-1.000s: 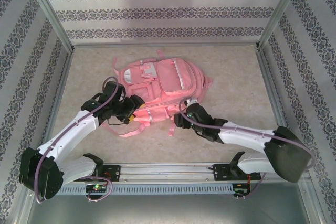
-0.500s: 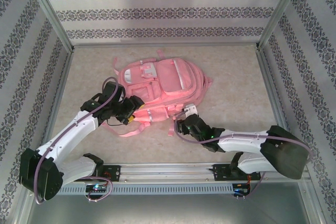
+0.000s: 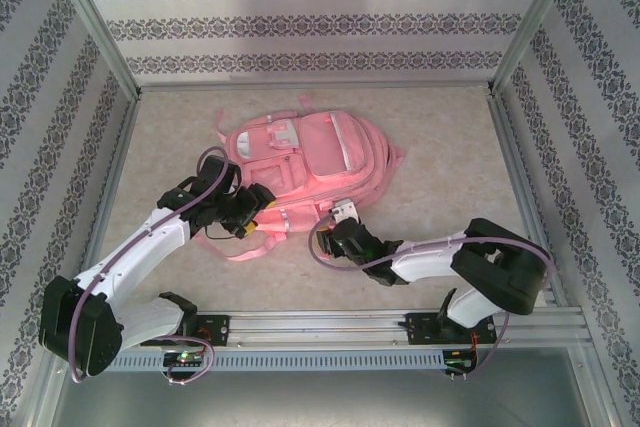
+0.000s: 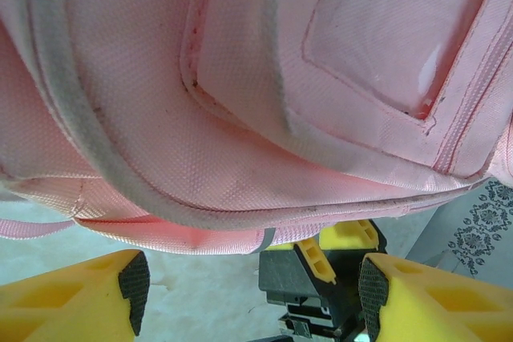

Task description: Pack the student bag

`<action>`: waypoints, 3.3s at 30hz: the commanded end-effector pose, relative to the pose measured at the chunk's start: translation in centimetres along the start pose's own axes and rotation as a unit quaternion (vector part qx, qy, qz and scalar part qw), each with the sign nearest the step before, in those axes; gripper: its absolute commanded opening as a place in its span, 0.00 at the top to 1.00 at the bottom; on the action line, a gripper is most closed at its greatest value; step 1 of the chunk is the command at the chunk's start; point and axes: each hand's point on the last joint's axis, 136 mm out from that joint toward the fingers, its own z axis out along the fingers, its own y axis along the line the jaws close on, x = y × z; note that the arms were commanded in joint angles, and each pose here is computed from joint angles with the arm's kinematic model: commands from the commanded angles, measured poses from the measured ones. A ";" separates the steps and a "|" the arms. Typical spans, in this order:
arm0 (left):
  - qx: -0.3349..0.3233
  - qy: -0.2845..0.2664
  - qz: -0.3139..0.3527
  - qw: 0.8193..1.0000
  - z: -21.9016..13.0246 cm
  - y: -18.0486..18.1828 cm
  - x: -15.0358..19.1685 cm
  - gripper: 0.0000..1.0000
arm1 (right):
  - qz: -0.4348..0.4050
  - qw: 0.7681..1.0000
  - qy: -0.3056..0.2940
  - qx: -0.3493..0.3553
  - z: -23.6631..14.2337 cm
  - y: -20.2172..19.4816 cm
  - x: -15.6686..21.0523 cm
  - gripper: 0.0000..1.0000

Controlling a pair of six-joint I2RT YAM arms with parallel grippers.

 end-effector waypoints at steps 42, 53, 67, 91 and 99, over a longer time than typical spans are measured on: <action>-0.107 -0.098 0.007 0.989 2.9 5.5 -4.8 0.50 | 0.048 0.998 0.034 -0.035 -0.8 0.0 -1.8 1.00; -0.144 -0.135 0.004 0.980 1.6 6.1 -9.4 0.48 | 0.012 0.995 0.095 0.006 -1.2 -4.4 -0.2 1.00; -0.038 -0.056 -0.058 0.996 1.4 3.7 -3.9 0.43 | 0.172 0.982 0.058 -0.044 -1.1 -2.1 -3.0 1.00; -0.008 -0.061 -0.017 0.998 6.4 1.8 -3.2 0.44 | 0.169 0.981 0.076 -0.051 -1.2 -0.2 -1.8 1.00; -0.062 -0.083 0.009 0.995 6.8 2.4 -4.9 0.81 | 0.054 0.991 0.121 -0.001 -1.0 -2.0 0.4 1.00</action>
